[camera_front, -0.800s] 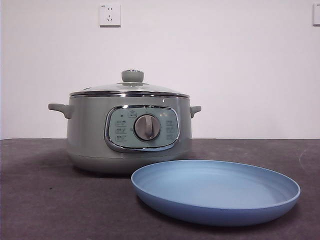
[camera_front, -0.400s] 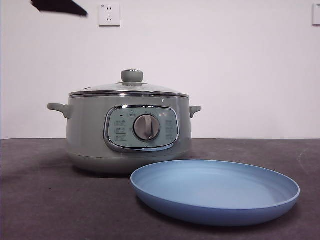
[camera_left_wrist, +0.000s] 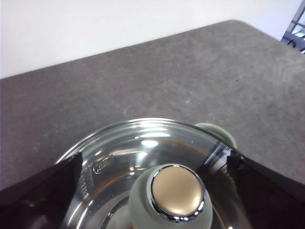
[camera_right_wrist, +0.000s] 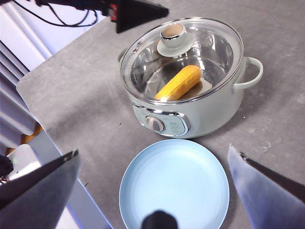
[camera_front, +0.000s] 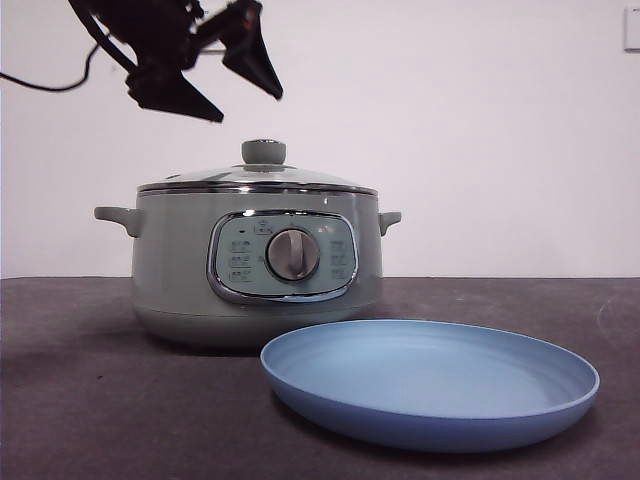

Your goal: Take the corn out from the steamer,put the corn on the plate,close the lid

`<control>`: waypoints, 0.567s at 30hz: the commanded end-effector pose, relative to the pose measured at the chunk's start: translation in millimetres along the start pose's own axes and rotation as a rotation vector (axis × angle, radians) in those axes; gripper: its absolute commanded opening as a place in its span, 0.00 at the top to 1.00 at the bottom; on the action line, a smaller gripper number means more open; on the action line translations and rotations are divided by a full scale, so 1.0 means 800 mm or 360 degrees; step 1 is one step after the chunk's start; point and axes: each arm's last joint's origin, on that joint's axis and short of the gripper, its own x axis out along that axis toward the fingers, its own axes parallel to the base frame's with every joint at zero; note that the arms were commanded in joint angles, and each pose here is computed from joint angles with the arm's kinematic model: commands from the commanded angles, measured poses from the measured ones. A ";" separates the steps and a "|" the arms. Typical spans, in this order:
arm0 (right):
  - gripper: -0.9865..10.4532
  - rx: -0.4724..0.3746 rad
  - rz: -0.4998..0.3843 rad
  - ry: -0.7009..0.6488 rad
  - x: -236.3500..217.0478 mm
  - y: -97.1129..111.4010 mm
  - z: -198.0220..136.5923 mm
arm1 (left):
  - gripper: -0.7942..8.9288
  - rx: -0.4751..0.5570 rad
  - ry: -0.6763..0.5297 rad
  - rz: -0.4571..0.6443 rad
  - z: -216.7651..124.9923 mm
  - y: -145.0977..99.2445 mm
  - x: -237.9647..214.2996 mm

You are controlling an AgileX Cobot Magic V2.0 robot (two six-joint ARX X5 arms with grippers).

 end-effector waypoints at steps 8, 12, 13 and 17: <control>0.44 0.0003 0.0008 0.0014 0.001 0.000 0.000 | 0.38 0.0041 0.0030 0.0000 -0.014 -0.010 0.034; 0.44 0.0018 0.0012 0.0031 0.002 -0.001 -0.001 | 0.38 0.0043 0.0065 0.0009 -0.021 -0.014 0.044; 0.44 0.0025 0.0015 0.0041 0.003 -0.001 -0.002 | 0.38 0.0044 0.0069 0.0007 -0.022 -0.015 0.045; 0.44 0.0042 0.0019 0.0062 0.006 -0.003 -0.003 | 0.38 0.0046 0.0069 0.0006 -0.023 -0.017 0.047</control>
